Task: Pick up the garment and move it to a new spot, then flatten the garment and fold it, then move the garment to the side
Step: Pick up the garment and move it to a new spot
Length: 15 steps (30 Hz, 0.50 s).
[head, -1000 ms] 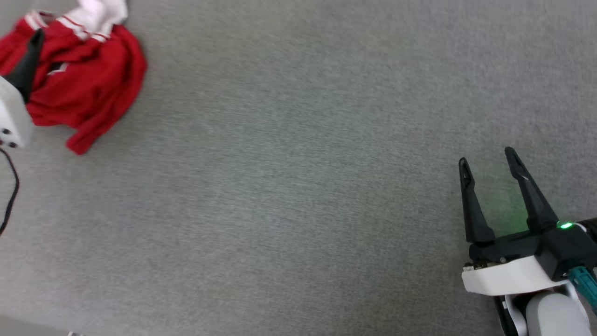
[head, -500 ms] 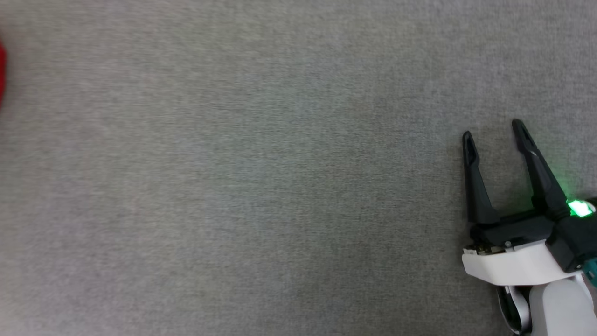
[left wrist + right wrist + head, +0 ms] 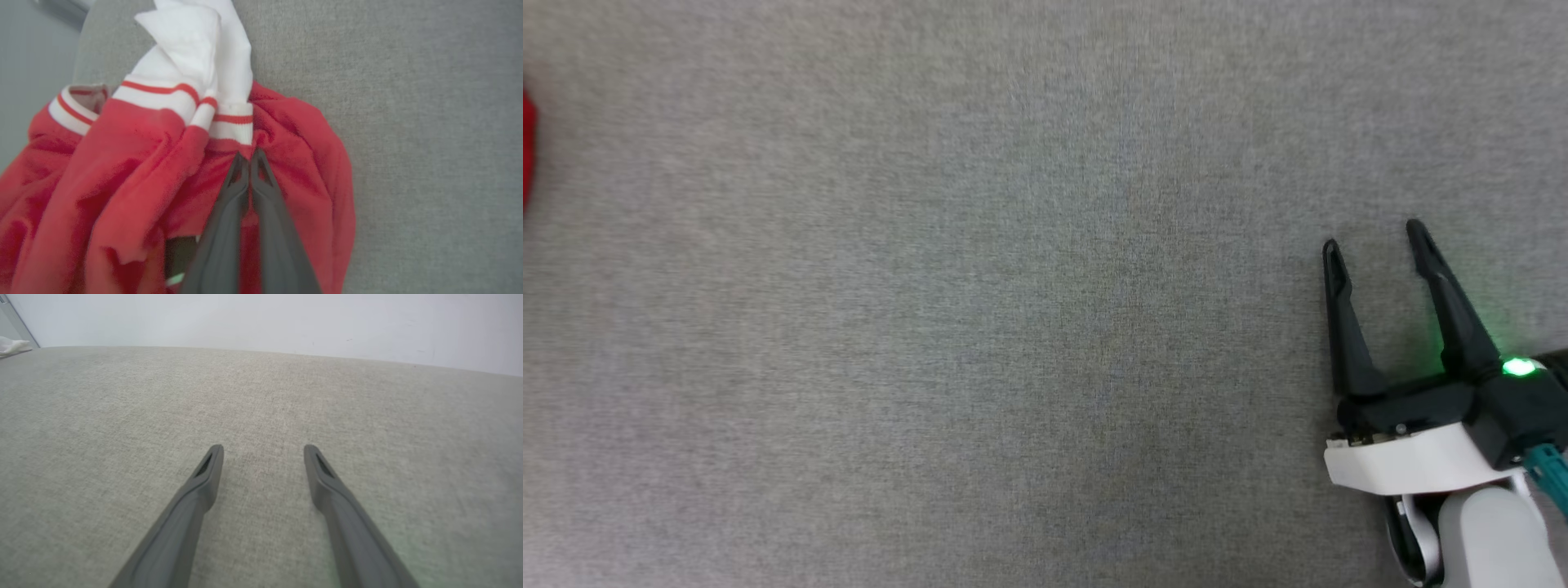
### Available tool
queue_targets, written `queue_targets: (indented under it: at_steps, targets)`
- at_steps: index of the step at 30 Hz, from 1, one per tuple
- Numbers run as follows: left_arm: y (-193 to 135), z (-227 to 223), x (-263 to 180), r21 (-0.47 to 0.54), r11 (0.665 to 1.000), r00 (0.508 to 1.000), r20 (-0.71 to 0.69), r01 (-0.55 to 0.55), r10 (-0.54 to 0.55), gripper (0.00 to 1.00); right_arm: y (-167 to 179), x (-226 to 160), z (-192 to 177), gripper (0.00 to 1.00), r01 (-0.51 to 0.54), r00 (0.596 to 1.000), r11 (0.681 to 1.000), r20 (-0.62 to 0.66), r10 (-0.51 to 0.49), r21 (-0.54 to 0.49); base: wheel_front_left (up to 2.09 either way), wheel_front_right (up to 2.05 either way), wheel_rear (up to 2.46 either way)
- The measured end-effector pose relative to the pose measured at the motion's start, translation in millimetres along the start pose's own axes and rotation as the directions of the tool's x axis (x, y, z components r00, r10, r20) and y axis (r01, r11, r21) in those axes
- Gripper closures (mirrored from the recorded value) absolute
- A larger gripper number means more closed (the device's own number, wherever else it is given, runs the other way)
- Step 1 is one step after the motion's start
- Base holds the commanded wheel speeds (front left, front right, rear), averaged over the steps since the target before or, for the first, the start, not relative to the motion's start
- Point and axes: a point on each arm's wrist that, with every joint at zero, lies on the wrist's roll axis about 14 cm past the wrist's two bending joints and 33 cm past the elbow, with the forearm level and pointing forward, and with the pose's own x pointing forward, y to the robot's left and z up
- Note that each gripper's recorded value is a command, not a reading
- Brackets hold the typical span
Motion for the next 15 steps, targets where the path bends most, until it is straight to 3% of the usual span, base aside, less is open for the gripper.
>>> queue_targets:
  at_steps: [7, 11, 15]
  targets:
    - [-1, 51, -54, 0.067, 0.998, 0.96, 0.281, -0.009, -0.01, 1.0, 7, -21, 15, 0.0, -0.008, 1.0, 1.0, -0.004, 0.008, 0.002, 0.0, 0.0, 0.0]
    - [-8, 84, -102, 0.168, 0.985, 0.883, 0.468, -0.041, -0.043, 1.0, 9, -34, 35, 0.0, -0.004, 0.999, 1.0, 0.034, 0.003, 0.012, 0.0, 0.0, 0.0]
    - [-29, 101, -143, 0.236, 0.971, 0.817, 0.565, -0.027, -0.114, 1.0, 12, -50, 55, 0.0, -0.002, 0.997, 1.0, 0.078, 0.001, 0.018, 0.0, 0.0, 0.0]
